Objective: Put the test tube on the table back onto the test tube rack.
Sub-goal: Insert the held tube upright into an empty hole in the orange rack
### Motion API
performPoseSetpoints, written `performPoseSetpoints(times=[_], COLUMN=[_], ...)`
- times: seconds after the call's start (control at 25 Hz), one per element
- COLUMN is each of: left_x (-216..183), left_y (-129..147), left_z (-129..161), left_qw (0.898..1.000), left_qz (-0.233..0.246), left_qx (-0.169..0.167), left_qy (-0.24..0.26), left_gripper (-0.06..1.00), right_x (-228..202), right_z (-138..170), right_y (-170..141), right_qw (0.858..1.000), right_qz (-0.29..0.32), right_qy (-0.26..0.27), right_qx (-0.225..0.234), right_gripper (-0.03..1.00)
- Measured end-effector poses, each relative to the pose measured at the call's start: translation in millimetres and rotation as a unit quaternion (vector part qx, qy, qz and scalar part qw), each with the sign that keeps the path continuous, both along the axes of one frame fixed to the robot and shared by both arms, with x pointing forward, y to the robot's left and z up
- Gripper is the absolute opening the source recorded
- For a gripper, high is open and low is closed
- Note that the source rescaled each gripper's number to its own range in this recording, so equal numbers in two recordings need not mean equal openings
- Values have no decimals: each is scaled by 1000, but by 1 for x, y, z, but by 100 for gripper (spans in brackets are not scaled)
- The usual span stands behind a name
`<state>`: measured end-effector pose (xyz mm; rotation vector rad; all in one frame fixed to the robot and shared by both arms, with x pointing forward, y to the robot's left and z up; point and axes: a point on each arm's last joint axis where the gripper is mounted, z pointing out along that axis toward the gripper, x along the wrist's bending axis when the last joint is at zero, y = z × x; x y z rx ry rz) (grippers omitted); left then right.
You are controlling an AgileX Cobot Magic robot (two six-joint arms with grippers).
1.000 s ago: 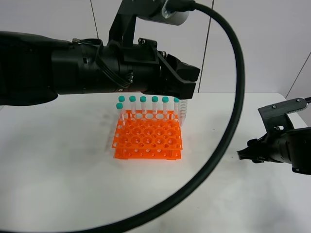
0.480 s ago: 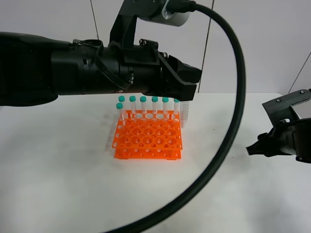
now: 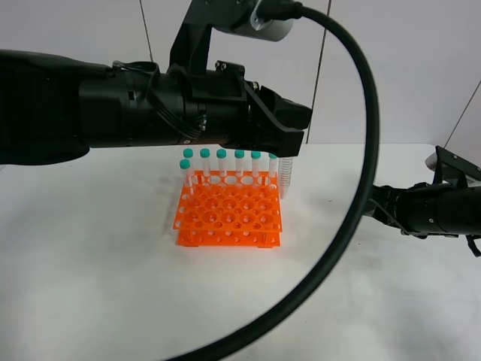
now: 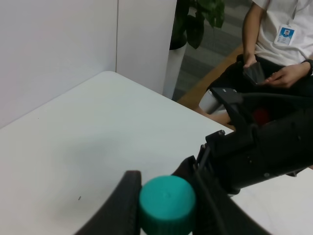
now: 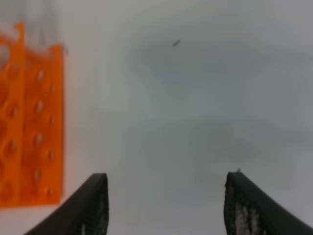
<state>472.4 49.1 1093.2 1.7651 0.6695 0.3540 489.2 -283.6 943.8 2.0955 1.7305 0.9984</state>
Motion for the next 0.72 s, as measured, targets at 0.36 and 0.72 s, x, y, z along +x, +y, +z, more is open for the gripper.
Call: performPoseSetpoints(times=[0.36,0.72], left_x=[0,0], left_y=[0,0], left_z=[0,0], left_qw=[1000,1000], left_qz=[-1,-1], left_qx=[0,0], left_qy=[0,0], left_gripper=[0,0], right_x=[-9,7], right_z=[-7,19], right_y=[-31,-42], right_qw=[993,983], right_qz=[-31,20], right_qy=[86,119], right_qx=[-69,-139], right_gripper=[57,57])
